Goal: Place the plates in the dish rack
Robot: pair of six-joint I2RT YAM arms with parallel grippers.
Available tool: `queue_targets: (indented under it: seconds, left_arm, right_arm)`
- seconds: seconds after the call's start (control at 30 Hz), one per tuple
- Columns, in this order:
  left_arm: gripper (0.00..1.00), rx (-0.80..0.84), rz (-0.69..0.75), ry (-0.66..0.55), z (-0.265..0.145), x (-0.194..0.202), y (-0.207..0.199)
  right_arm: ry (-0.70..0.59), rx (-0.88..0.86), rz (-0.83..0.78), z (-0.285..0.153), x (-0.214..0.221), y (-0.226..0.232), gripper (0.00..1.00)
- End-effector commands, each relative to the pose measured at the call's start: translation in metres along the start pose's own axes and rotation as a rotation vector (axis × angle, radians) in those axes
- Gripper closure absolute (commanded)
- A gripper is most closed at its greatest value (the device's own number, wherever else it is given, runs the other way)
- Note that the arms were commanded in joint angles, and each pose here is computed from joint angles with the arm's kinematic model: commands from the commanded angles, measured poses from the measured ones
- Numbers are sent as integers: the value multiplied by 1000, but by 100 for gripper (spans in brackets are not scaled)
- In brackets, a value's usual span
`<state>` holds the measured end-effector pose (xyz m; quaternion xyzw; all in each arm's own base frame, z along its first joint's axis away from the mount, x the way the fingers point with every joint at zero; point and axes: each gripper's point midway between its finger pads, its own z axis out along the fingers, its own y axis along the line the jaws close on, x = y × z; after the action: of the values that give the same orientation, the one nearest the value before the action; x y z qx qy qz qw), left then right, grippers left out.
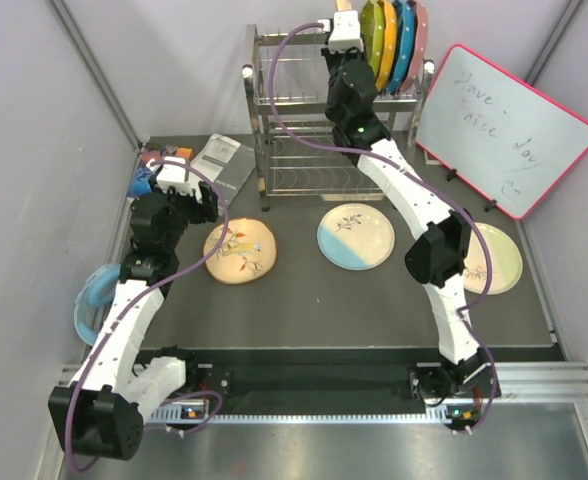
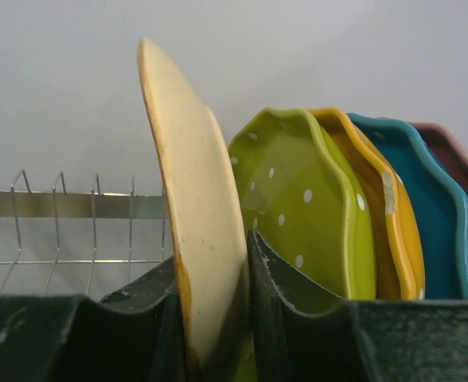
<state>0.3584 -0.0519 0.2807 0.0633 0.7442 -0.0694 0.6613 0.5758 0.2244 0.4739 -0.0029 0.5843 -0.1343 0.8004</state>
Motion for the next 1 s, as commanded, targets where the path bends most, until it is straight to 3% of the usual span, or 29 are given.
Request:
queue_targets:
  seconds: [0.0, 0.17, 0.33, 0.73, 0.87, 0.9, 0.93, 0.97]
  left_arm:
    - [22, 16, -20, -47, 2, -12, -3]
    - [22, 32, -35, -62, 1, -18, -7]
    - [22, 39, -32, -87, -4, -27, -8]
    - [21, 10, -30, -133, -26, -39, -5]
    - [19, 8, 3, -37, -29, -19, -4]
    - [17, -5, -1, 3, -28, -10, -1]
    - [15, -19, -5, 56, -23, 2, 2]
    - [14, -21, 15, 105, -20, 10, 4]
  right_arm:
    - [-155, 112, 109, 6, -62, -58, 69]
    - [-224, 99, 89, -9, -91, -63, 57]
    - [-248, 89, 82, -23, -111, -66, 55]
    - [-429, 62, 94, -92, -211, -108, 54]
    - [-473, 21, 134, -119, -250, -134, 51]
    - [-455, -8, 144, -121, -251, -135, 49]
    - [-356, -123, 79, -121, -235, -116, 45]
    - [-310, -193, 152, -127, -233, -119, 38]
